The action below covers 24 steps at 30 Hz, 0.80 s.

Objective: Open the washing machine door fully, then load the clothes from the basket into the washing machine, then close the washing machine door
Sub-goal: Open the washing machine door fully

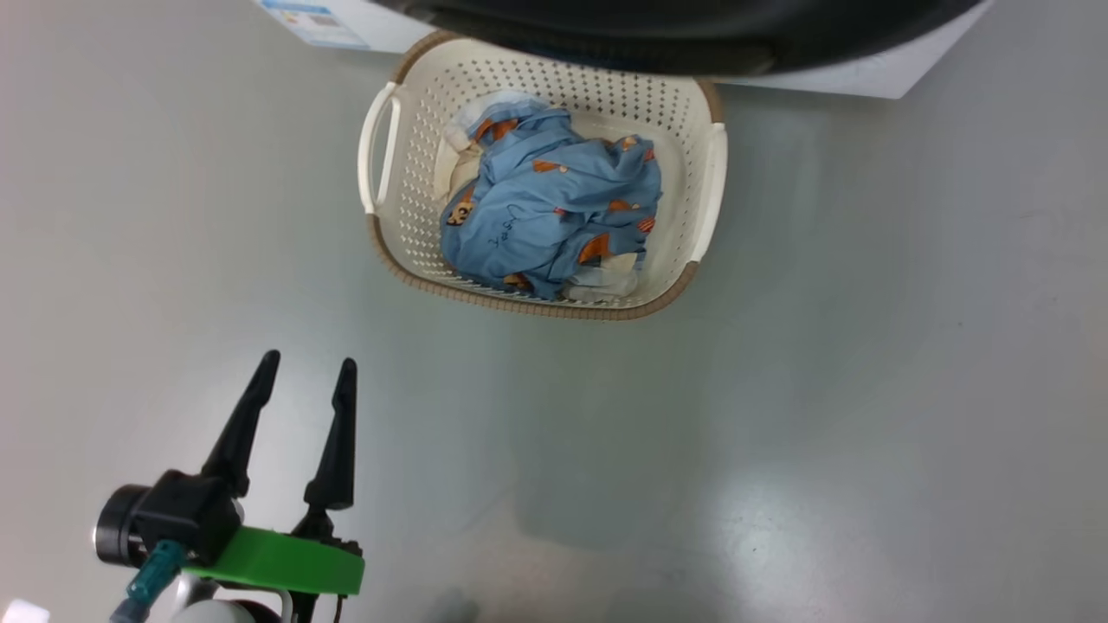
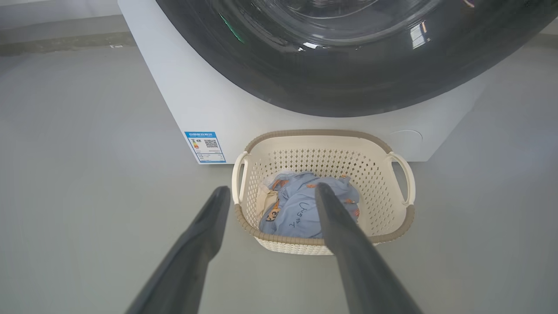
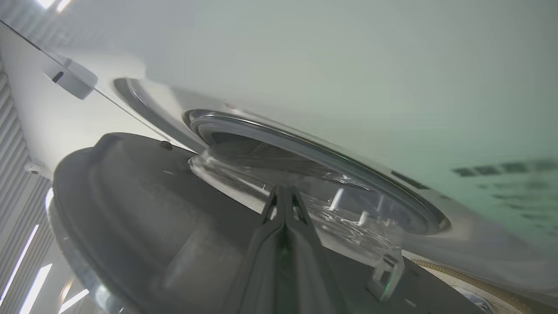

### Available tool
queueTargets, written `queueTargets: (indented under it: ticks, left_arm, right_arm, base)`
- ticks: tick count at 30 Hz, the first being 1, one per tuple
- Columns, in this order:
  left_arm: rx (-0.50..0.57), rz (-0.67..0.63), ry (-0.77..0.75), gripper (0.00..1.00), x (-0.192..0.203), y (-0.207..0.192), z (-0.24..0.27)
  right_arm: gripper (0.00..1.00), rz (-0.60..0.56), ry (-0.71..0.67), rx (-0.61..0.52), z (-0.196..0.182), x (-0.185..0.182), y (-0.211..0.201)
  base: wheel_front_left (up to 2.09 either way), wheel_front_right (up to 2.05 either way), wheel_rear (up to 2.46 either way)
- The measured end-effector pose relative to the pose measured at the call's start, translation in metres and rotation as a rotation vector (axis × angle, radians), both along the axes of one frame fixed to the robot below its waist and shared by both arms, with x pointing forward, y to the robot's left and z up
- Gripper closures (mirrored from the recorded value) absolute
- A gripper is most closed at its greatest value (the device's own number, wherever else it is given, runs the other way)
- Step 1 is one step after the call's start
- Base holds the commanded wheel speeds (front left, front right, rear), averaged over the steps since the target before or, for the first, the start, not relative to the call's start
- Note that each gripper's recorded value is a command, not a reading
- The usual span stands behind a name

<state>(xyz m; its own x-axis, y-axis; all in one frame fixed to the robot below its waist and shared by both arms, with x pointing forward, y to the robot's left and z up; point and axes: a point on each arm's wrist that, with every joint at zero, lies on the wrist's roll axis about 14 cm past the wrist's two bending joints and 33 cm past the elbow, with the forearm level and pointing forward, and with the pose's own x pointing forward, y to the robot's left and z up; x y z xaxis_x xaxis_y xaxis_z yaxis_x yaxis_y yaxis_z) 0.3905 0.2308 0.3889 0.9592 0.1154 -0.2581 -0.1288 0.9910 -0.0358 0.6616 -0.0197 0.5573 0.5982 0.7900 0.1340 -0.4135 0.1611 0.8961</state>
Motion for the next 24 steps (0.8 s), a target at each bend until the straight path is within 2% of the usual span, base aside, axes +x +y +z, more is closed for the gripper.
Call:
queueTargets:
  ticks: [14, 24]
  left_arm:
    - [-0.028, -0.020, -0.094, 0.00, 0.018, -0.007, 0.024]
    - [-0.048, -0.007, -0.160, 0.00, 0.015, -0.004, 0.048]
  right_arm:
    - [1.00, 0.230, 0.019, -0.116, -0.002, -0.073, 0.042]
    - [1.00, 0.408, 0.008, -0.148, 0.005, -0.150, 0.081]
  base:
    - [0.00, 0.00, 0.00]
    - [0.00, 0.00, 0.00]
